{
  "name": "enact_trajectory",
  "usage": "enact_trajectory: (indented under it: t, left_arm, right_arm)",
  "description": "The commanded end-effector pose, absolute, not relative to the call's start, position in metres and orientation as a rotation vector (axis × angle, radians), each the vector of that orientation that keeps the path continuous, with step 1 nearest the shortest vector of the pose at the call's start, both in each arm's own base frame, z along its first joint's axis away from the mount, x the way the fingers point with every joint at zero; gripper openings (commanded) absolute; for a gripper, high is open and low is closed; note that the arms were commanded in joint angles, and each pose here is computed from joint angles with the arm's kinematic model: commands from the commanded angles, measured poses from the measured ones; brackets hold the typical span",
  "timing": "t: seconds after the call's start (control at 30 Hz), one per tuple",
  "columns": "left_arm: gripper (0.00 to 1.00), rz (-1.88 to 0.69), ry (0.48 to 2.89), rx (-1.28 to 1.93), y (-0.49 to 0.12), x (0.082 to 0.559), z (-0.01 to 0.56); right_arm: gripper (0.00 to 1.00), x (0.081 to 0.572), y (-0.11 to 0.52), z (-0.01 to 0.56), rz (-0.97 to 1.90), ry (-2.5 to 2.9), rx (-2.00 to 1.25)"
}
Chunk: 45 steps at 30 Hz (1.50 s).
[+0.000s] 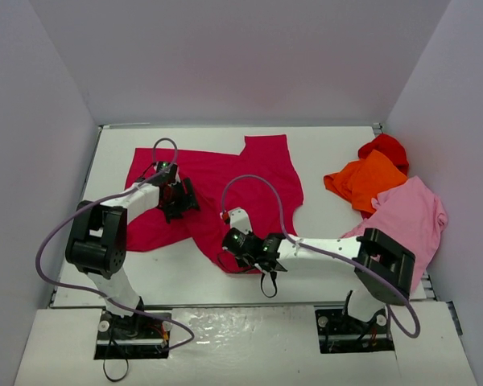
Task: Fold and stack the t-shirts
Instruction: Flatten out the tshirt
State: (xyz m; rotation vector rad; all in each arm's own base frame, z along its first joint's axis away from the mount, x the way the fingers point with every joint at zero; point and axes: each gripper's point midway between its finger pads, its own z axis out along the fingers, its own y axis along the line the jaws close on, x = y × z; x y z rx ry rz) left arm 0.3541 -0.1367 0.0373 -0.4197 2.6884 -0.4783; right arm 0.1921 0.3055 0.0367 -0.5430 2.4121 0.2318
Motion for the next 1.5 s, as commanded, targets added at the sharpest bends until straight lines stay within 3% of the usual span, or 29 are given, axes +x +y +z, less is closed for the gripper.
enact_trajectory:
  t: [0.0,0.5,0.53,0.73,0.8,0.83,0.9,1.0,1.07,1.3,1.47]
  left_arm:
    - [0.6,-0.543,2.615,-0.395,-0.151,0.373,0.054]
    - [0.52,-0.569,2.656,-0.329,-0.175,0.379,0.046]
    - [0.52,-0.569,2.658,-0.325,-0.176,0.38,0.046]
    - [0.5,-0.579,2.667,-0.307,-0.181,0.381,0.045]
    - [0.51,-0.572,2.67,-0.306,-0.181,0.381,0.047]
    - [0.51,-0.569,2.67,-0.307,-0.18,0.381,0.047]
    - [0.6,-0.55,2.675,-0.302,-0.178,0.377,0.051]
    - [0.64,-0.508,2.678,-0.293,-0.172,0.375,0.058]
    - [0.66,-0.476,2.682,-0.267,-0.168,0.372,0.064]
    - [0.67,-0.41,2.665,-0.265,-0.154,0.359,0.086]
    - [0.67,-0.346,2.688,-0.272,-0.141,0.342,0.095]
  right_arm:
    - [0.0,0.18,0.3,0.082,0.284,2.346,-0.457]
    - [0.01,0.106,0.274,0.081,0.416,2.443,-0.406]
    - [0.04,0.092,0.275,0.079,0.447,2.454,-0.415]
    - [0.41,0.045,0.272,0.08,0.519,2.416,-0.405]
    - [0.53,0.055,0.265,0.089,0.49,2.359,-0.345]
    - [0.54,0.059,0.264,0.093,0.487,2.342,-0.327]
    - [0.6,0.094,0.253,0.105,0.398,2.27,-0.214]
    - [0.59,0.139,0.236,0.104,0.214,2.243,-0.175]
    - [0.51,0.167,0.229,0.109,0.101,2.2,-0.168]
    - [0.02,0.233,0.216,0.095,0.068,2.23,-0.112]
    - [0.0,0.269,0.195,0.074,0.023,2.298,-0.11]
